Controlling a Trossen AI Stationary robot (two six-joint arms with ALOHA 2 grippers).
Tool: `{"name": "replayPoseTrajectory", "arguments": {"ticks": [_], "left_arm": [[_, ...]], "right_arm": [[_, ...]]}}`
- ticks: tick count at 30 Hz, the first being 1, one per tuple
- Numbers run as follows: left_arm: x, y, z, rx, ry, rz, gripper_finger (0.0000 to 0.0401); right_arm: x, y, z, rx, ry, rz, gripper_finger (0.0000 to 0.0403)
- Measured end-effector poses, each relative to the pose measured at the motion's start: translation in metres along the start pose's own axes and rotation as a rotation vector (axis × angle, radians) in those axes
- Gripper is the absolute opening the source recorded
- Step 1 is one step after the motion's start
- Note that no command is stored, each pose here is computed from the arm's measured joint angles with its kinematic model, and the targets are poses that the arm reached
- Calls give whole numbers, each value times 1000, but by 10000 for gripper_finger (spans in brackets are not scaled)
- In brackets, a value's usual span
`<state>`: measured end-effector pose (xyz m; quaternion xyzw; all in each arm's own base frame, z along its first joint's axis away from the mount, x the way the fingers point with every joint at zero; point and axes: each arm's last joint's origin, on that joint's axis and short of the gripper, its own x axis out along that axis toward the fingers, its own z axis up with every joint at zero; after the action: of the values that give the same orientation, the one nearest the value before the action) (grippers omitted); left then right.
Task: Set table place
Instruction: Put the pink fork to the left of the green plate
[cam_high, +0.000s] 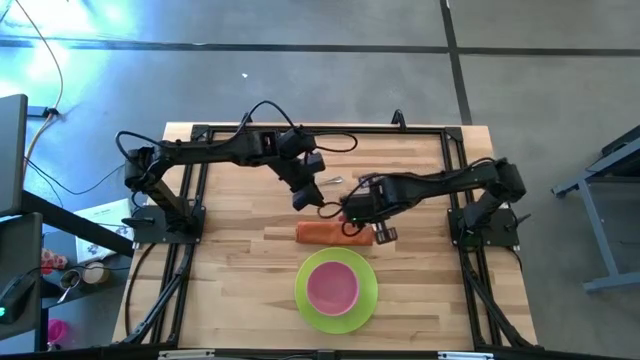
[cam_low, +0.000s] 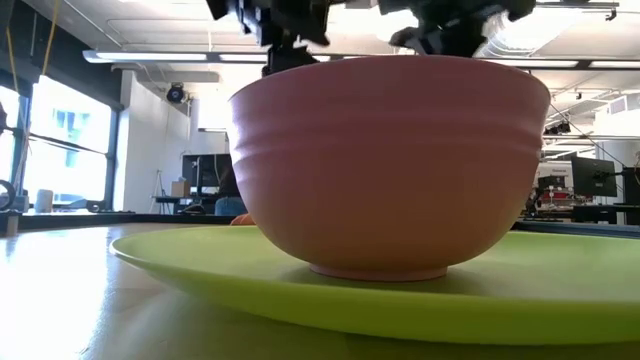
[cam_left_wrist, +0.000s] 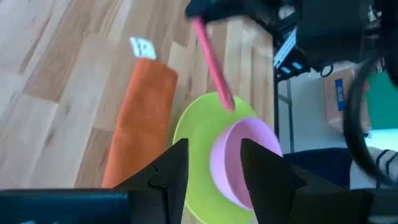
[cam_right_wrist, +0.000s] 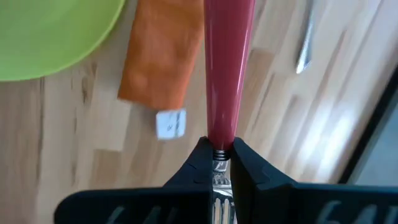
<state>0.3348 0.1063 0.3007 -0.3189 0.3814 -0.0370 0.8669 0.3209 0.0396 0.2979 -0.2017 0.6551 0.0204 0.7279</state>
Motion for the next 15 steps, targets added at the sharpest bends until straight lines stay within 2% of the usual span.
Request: {"name": "replayPoseTrajectory", "arguments": {"ticks": [5,10,15], "left_arm": [[-9,-9,11,11,-24,-31,136],[-11,-8,3,-41,57,-8,136],[-6,-8,1,-41,83,-6,136]], "right_arm": [[-11,-6,22,-112,1,-76,1],[-20,-17,40,-240,62,-209,1],[-20,-20,58,-314,48,-236,1]]}}
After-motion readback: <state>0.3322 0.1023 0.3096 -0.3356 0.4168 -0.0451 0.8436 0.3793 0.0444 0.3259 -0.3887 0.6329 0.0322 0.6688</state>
